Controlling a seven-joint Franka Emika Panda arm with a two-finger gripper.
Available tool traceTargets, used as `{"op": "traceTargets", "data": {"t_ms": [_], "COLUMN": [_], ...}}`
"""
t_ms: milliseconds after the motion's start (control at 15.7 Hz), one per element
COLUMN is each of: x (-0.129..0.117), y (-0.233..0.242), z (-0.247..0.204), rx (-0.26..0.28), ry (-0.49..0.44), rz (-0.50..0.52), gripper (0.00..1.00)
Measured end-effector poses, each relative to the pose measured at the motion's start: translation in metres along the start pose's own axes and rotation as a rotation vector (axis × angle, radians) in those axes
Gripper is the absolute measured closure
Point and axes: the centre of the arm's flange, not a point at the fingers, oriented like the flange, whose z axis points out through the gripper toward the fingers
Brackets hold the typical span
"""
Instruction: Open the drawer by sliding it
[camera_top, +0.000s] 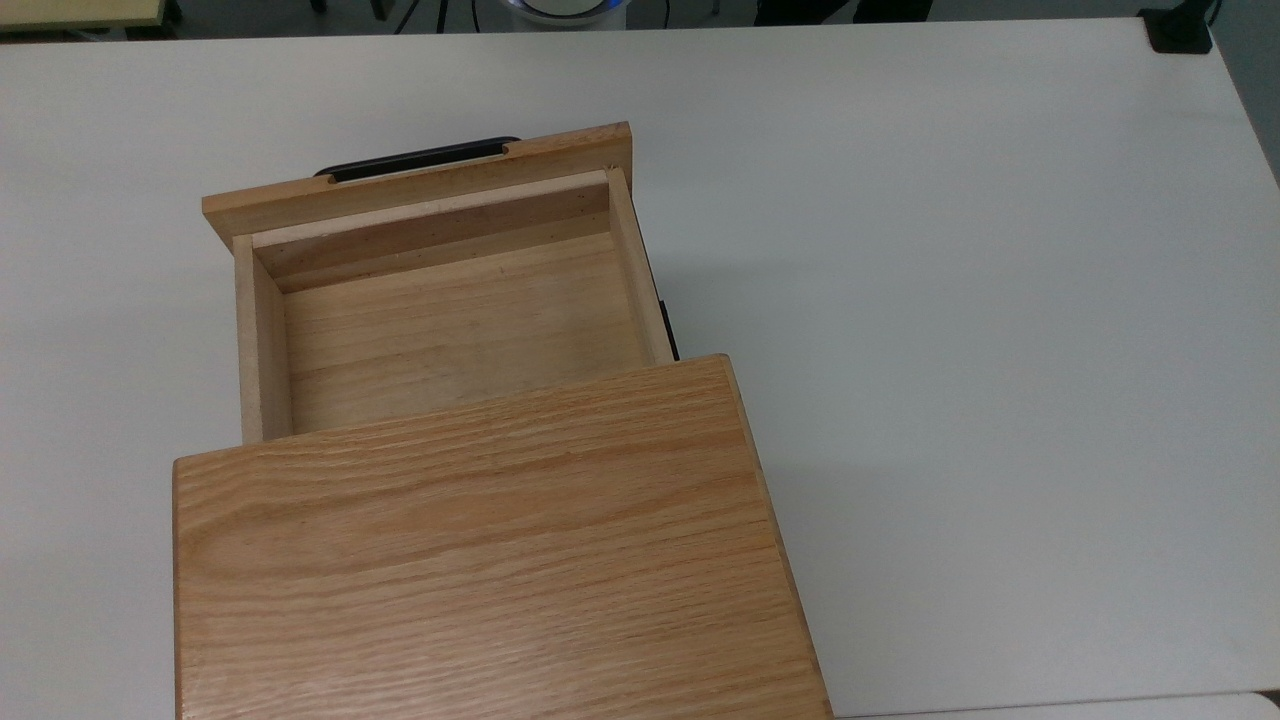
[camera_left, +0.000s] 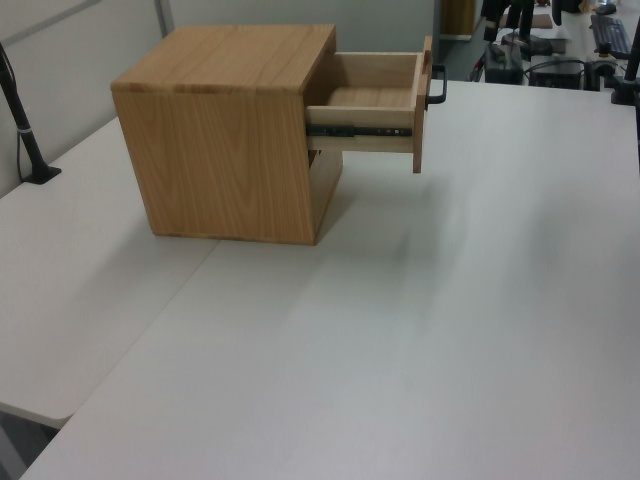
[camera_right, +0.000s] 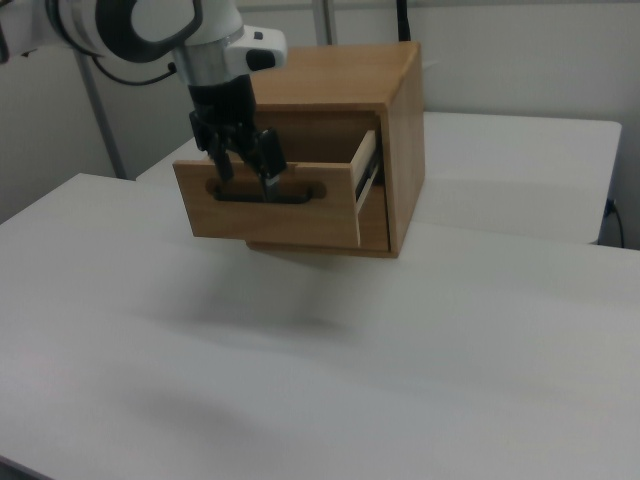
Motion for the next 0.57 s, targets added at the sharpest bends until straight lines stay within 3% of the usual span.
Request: {"op": "traceTargets", "data": {"t_ms": [383,575], "x": [0.0,0.007], "y": [-0.033,-0.055], "z": [0.016,0.026], "rx": [-0.016,-0.021], "ry": [-0.02,-0.018], "rz": [-0.062,-0.029], "gripper": [0.0,0.0]}}
